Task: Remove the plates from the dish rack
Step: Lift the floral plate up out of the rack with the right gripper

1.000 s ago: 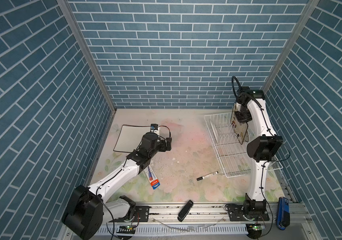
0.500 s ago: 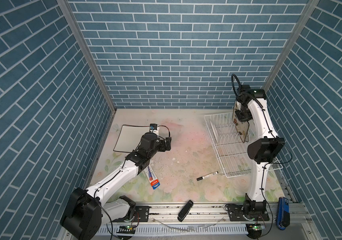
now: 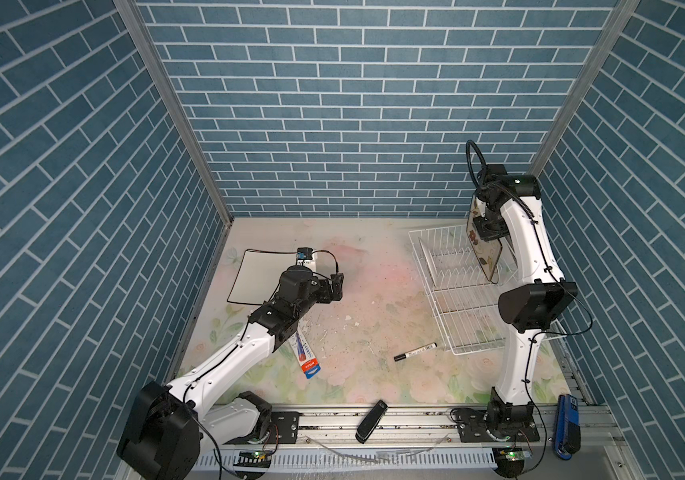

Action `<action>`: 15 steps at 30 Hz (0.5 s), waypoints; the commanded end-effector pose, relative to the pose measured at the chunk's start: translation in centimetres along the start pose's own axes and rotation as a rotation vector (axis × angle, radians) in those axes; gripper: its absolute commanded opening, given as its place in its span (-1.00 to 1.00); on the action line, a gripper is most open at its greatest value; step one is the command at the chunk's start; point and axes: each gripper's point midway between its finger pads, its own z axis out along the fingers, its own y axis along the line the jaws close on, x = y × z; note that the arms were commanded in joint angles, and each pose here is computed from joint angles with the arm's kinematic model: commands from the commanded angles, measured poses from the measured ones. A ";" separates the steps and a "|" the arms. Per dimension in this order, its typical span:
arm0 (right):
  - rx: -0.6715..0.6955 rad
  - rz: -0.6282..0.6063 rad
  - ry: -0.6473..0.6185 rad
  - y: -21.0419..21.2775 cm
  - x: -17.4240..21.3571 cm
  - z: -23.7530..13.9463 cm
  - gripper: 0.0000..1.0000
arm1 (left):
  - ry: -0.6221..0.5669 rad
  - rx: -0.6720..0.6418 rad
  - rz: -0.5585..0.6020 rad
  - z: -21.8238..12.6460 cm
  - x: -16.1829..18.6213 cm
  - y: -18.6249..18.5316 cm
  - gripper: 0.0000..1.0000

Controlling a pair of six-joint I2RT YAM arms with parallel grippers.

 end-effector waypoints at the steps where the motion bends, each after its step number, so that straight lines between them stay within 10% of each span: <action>1: 0.076 0.077 -0.105 -2.3 0.4 -4.4 -1.00 | -0.003 0.019 -0.009 -0.4 0.7 -0.1 0.98; 15: 0.036 0.108 -0.182 -1.6 1.7 -8.2 -1.00 | 0.004 0.072 -0.021 -2.0 1.2 -0.9 0.98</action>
